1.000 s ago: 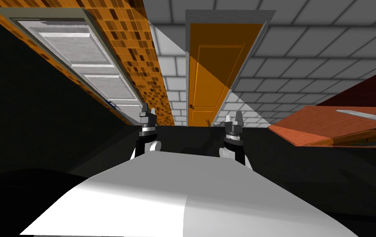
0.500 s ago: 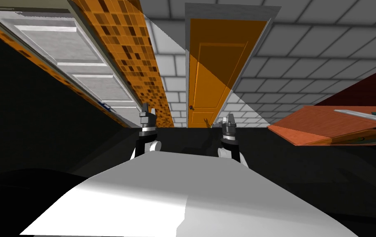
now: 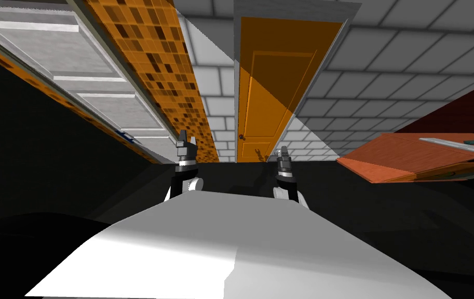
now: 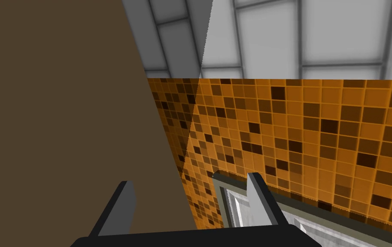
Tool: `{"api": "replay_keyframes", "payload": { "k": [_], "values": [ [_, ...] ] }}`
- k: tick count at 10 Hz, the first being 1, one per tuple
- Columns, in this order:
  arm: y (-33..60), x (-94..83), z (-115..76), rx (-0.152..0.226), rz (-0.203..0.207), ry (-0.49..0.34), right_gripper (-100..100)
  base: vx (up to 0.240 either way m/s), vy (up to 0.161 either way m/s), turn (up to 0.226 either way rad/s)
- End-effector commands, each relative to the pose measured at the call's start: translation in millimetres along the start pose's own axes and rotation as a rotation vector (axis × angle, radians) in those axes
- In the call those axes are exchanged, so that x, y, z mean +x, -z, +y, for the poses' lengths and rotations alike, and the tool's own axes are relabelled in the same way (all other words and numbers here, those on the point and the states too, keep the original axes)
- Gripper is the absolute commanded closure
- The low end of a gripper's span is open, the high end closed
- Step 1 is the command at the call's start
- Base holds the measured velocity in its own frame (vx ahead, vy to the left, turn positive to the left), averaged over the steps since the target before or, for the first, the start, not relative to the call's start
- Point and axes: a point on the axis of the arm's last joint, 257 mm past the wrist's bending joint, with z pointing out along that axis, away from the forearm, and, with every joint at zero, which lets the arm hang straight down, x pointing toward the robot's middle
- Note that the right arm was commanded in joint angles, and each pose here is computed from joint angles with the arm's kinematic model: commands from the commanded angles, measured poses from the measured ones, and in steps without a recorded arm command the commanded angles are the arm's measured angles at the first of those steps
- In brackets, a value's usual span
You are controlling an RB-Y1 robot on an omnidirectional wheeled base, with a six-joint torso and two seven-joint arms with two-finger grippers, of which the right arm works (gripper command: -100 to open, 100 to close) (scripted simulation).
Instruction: Pull the door open
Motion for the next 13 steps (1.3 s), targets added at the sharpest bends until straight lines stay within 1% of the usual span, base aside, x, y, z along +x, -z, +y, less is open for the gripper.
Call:
{"api": "replay_keyframes", "payload": {
  "k": [1,7,13],
  "values": [
    [0.8,6.3,-10.0,0.01,0.015,0.036,-100,0.094,0.058,-0.035],
    [10.2,27.8,-42.4,0.047,0.075,0.165,-100,0.091,0.064,-0.044],
    [22.4,50.4,-74.5,0.079,0.144,0.294,-100,0.093,0.068,-0.047]
  ]
}}
